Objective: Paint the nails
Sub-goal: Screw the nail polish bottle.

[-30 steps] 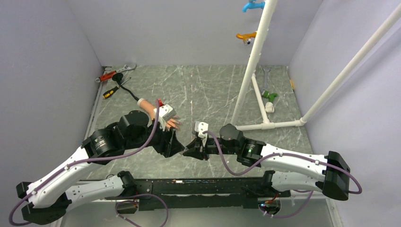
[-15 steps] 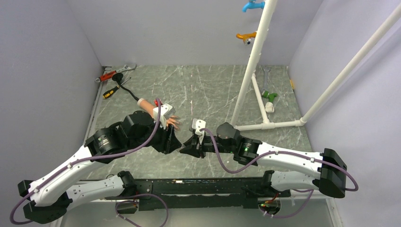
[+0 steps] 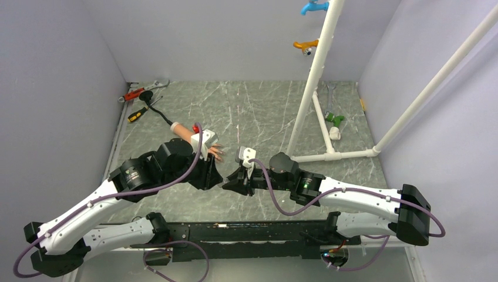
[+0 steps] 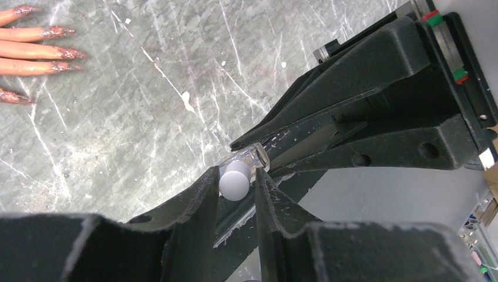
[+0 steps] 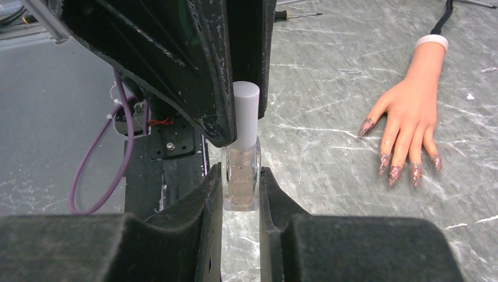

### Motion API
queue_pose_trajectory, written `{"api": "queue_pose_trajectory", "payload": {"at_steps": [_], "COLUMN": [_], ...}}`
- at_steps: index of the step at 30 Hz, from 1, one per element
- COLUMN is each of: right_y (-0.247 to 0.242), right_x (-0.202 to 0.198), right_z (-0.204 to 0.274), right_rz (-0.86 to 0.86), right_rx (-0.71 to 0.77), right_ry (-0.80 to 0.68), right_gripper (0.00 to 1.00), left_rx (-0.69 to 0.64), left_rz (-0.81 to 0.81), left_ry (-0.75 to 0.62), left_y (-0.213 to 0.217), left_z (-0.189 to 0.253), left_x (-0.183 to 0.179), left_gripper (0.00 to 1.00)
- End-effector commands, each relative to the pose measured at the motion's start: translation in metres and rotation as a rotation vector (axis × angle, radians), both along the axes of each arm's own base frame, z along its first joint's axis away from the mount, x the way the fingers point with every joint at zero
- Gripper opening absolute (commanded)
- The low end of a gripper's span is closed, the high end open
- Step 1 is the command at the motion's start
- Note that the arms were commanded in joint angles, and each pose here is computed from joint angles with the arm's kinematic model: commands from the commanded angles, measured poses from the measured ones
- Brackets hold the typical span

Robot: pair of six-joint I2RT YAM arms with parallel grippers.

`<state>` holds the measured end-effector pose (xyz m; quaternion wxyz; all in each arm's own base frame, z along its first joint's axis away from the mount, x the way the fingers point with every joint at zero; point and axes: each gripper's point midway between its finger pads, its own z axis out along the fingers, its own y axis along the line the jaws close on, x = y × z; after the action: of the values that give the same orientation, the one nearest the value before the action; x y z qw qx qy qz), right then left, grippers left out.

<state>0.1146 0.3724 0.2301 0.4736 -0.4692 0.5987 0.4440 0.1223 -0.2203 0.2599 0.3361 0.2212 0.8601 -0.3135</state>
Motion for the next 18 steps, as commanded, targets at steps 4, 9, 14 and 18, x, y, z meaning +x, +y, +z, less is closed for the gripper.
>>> {"api": "queue_pose_trajectory", "payload": {"at_steps": [4, 9, 14, 18], "right_y": [0.0044, 0.0047, 0.0046, 0.0051], "right_x": [0.0031, 0.0026, 0.0020, -0.0005], "right_z": [0.0425, 0.0412, 0.0397, 0.0389], "right_rz": [-0.011, -0.008, -0.005, 0.012], "right_rx": [0.119, 0.117, 0.113, 0.108], "right_ry": [-0.054, -0.052, -0.053, -0.056], "right_gripper": [0.00, 0.00, 0.00, 0.00], "left_rx": [-0.009, -0.006, -0.022, -0.030], "left_rz": [0.016, 0.012, -0.004, -0.054], "left_ry": [0.002, 0.001, -0.012, -0.041], "left_y": [-0.0037, -0.0049, -0.0077, -0.0097], "left_z": [-0.0027, -0.0037, -0.0004, 0.0046], "left_x": [0.0034, 0.0039, 0.0038, 0.0006], "left_gripper": [0.32, 0.28, 0.20, 0.12]}}
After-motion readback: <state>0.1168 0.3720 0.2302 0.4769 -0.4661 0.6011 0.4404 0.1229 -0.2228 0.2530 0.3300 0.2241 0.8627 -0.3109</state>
